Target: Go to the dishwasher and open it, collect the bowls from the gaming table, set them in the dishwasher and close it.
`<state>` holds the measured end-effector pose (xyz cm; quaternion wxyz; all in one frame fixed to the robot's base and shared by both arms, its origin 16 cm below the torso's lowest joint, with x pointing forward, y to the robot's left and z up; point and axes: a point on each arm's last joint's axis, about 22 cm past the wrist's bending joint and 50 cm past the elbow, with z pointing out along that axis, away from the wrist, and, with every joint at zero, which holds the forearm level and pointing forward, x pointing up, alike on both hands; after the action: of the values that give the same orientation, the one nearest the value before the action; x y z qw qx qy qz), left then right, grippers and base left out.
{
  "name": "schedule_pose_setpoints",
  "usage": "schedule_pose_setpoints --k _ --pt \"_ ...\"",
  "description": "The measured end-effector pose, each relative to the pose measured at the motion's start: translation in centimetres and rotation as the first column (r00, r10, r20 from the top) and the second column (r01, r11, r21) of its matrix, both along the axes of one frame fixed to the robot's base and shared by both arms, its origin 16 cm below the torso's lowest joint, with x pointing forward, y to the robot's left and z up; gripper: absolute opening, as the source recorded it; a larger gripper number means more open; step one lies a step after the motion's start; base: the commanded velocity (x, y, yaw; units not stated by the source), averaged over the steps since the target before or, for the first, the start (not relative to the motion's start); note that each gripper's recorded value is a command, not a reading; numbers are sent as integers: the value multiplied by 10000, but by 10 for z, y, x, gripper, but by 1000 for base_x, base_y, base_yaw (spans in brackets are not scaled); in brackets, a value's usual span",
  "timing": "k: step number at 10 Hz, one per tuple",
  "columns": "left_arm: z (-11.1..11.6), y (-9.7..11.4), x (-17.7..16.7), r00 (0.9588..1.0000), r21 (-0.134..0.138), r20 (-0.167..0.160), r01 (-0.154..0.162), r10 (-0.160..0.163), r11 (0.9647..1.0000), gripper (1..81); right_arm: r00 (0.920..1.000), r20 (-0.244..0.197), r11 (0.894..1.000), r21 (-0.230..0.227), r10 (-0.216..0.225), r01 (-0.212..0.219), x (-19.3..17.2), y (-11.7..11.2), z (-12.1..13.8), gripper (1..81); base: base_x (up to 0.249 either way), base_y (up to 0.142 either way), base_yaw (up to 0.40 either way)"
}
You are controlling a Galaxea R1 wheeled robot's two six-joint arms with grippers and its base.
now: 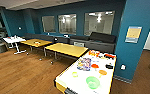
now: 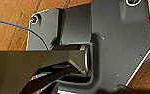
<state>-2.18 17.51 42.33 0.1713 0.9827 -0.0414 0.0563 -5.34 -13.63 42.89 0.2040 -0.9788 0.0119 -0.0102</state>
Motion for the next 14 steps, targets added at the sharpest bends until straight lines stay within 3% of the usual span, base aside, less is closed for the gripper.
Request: schedule_pose_setpoints --k 14 --pt "0 0 -2 10000 -10 -21 -4 4 10000 811 10000 -5 10000 -23 0 0 -1 -2 0 811 128 140 0"
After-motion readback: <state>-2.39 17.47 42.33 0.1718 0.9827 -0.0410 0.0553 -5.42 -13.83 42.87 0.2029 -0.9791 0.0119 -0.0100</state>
